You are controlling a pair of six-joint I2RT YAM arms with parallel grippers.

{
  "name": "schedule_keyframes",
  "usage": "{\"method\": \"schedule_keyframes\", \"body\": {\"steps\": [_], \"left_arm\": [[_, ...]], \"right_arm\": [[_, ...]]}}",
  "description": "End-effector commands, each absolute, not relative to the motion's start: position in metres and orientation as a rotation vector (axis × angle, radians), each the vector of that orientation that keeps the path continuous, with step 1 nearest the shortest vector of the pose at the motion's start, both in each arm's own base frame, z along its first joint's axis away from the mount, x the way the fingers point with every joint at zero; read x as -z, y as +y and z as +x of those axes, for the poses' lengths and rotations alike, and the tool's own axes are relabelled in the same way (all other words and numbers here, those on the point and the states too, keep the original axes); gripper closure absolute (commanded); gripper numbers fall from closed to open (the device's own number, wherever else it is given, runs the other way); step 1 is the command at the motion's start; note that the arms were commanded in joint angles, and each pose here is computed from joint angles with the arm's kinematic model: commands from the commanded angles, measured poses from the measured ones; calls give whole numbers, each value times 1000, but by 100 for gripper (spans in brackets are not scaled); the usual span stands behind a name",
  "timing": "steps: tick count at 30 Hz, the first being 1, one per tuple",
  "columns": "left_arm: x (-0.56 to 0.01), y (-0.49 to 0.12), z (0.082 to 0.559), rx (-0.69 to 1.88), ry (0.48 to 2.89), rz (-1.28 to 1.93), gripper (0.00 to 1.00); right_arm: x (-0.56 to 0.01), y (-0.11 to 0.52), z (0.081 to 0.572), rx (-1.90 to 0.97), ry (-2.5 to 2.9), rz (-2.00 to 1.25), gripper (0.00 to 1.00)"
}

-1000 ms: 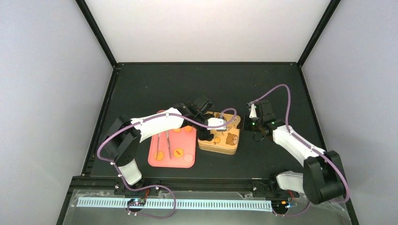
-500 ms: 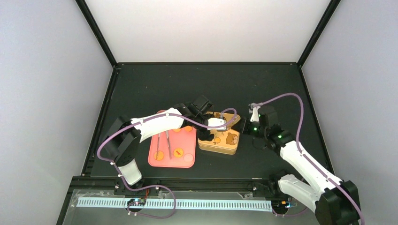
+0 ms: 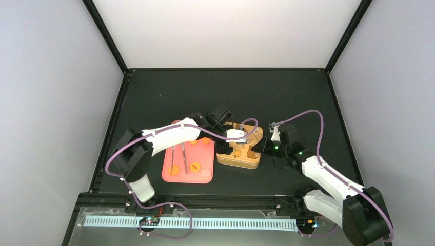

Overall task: Pack the cookies
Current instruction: Press the box lid onto the packing box.

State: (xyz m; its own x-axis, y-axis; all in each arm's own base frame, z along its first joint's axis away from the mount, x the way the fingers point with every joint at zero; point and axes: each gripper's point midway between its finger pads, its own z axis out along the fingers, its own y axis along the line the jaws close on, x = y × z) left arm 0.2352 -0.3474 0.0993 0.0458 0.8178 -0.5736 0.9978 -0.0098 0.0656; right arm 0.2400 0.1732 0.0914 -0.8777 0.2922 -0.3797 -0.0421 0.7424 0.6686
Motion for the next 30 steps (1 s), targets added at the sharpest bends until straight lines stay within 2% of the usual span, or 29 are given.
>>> {"method": "schedule_keyframes", "body": {"steps": [1, 7, 16, 26, 30], "left_arm": [[-104, -327, 235, 498, 1907, 1891, 30], [-107, -316, 261, 471, 1943, 1816, 30], [-41, -298, 232, 450, 2007, 1928, 32], [-35, -287, 227, 353, 1981, 1981, 32], [-35, -287, 227, 352, 1981, 1983, 32]], "right_arm": [[-54, 154, 218, -835, 2612, 252, 80], [-53, 152, 215, -822, 2618, 246, 80], [-61, 152, 214, -832, 2605, 233, 80], [-141, 178, 247, -990, 2443, 170, 79], [-151, 189, 253, -1078, 2410, 182, 79]]}}
